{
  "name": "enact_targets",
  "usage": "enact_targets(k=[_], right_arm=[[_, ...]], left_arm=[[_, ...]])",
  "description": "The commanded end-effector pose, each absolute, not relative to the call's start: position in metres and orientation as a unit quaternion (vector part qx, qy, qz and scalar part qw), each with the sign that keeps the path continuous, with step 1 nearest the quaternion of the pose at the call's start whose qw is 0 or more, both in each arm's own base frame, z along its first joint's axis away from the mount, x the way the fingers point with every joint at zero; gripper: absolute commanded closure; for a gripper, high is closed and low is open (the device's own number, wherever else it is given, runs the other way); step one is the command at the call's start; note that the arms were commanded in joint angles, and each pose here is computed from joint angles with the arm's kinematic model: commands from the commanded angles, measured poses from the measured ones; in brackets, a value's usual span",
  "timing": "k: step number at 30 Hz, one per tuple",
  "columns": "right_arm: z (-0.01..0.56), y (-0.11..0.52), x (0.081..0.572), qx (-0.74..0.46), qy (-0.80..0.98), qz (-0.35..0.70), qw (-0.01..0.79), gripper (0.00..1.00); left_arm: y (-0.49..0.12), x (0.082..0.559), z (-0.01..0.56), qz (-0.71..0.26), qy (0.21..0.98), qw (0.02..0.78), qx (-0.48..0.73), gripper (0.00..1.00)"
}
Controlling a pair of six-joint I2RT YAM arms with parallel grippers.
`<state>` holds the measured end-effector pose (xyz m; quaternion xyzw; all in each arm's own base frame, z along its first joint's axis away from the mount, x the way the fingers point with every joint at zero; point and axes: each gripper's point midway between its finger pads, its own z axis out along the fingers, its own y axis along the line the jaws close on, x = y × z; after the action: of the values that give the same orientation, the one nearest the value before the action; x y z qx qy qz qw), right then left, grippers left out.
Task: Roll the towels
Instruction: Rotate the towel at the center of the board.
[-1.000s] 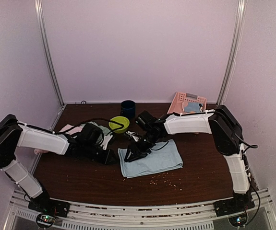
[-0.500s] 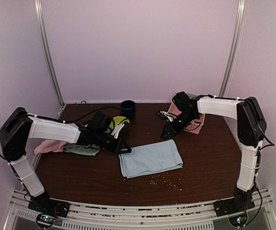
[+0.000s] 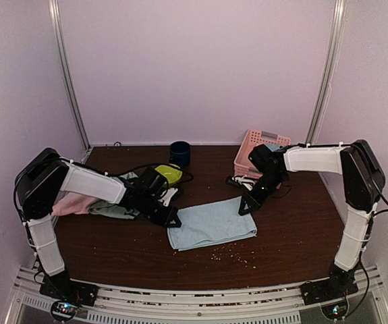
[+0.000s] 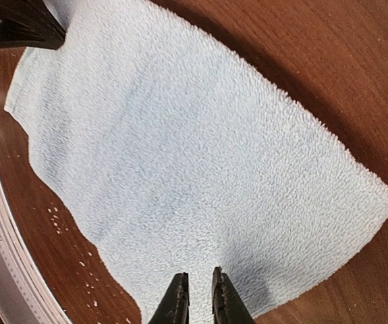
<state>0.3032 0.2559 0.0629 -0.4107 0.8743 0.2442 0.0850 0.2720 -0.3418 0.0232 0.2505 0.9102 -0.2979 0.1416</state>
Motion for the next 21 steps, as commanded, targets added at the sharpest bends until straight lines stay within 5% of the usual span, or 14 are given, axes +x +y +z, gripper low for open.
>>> enact_targets(k=[1,11,21], right_arm=[[0.035,0.242,0.298,-0.42,0.883,0.202,0.063,0.86],[0.006,0.206,0.267,-0.429,0.89,0.149,0.034,0.87],[0.058,0.259,0.158,-0.565,0.773,0.286,-0.026,0.82]], left_arm=[[-0.336,0.276,0.015,-0.272,0.916,0.145,0.256,1.0],[-0.317,0.294,0.002,-0.212,0.93,0.153,0.258,1.0],[-0.342,0.355,0.026,-0.209,0.911,0.195,0.299,1.0]])
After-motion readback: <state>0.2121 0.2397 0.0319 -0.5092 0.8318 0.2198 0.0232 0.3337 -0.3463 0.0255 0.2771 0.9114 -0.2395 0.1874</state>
